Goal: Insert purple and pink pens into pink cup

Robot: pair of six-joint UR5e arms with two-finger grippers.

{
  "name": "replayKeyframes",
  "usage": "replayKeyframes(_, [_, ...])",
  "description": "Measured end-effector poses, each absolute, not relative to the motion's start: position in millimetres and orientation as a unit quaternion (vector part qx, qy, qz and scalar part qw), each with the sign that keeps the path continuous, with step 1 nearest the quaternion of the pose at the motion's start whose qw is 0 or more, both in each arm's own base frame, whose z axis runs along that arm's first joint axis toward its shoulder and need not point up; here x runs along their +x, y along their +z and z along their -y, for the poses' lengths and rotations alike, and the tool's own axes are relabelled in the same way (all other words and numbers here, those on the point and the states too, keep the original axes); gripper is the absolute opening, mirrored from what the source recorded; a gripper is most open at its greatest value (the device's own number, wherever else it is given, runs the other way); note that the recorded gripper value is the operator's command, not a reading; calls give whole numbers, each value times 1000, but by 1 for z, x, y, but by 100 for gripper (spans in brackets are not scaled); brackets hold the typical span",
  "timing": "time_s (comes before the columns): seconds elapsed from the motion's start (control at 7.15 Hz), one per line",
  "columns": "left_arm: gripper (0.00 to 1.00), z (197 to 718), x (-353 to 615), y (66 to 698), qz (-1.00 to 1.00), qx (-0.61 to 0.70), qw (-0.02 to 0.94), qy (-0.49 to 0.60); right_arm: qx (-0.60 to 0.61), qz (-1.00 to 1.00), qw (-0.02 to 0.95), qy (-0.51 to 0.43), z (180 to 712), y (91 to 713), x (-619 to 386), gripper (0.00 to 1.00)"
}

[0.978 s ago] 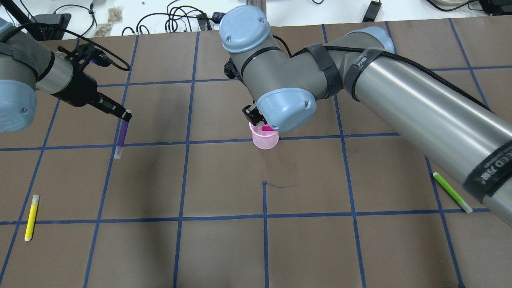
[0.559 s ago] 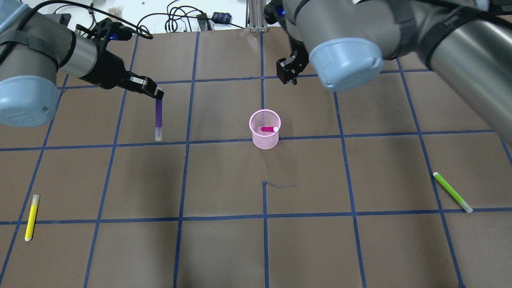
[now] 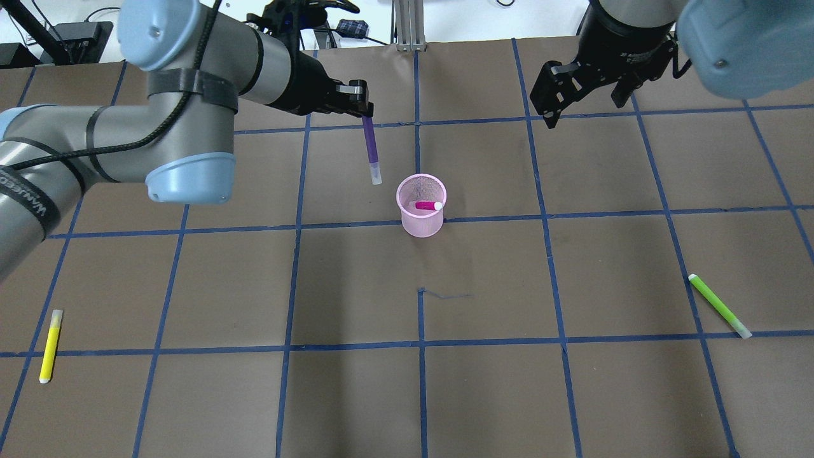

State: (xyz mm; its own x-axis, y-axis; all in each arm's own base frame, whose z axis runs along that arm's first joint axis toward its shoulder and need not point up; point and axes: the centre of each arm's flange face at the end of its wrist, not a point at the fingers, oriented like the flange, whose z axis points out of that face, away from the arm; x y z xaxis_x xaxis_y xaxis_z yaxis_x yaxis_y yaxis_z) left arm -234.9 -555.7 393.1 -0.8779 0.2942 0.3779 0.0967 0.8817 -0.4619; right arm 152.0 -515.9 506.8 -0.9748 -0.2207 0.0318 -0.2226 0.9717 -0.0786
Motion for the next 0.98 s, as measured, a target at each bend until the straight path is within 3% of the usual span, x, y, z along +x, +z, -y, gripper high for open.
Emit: replayKeyframes(0.98, [0, 530, -294, 321, 929, -82, 165, 322, 77, 996, 14, 33, 512, 510, 144, 100])
